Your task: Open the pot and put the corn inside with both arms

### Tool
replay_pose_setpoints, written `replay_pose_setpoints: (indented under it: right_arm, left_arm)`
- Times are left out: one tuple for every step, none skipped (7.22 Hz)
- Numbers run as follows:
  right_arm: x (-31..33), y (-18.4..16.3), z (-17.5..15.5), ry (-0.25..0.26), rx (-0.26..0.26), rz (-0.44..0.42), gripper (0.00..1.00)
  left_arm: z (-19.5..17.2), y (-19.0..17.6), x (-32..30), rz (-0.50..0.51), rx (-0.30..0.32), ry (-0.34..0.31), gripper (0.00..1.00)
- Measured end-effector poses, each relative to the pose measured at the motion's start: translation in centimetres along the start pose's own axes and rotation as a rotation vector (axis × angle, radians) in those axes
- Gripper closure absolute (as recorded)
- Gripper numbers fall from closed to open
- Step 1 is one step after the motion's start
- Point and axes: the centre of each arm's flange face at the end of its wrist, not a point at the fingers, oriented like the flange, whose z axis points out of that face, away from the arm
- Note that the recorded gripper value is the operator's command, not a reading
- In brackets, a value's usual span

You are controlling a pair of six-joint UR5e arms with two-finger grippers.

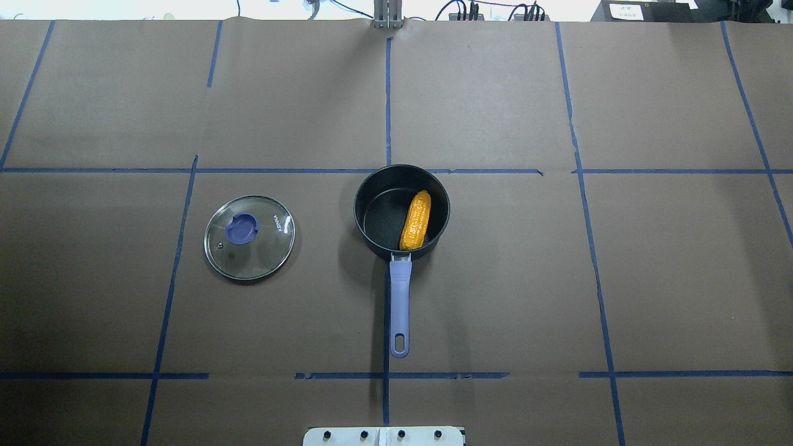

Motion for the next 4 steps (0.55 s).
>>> replay_pose_setpoints:
  right_arm:
    - [-0.08,-0.03,-0.08,0.000,0.002,-0.002,0.00]
    - [-0.16,-0.07,-0.16,0.000,0.003,-0.003,0.00]
    - [-0.22,-0.10,-0.21,0.000,0.005,-0.005,0.00]
    - [-0.26,-0.15,-0.25,0.000,0.005,-0.005,0.00]
  left_arm:
    - [0.00,0.00,0.00,-0.001,0.000,0.000,0.00]
    - [0.00,0.00,0.01,-0.001,0.000,0.000,0.00]
    - [-0.01,-0.01,0.01,-0.001,0.000,0.000,0.00]
    - [-0.04,-0.05,0.03,0.000,0.001,0.000,0.00]
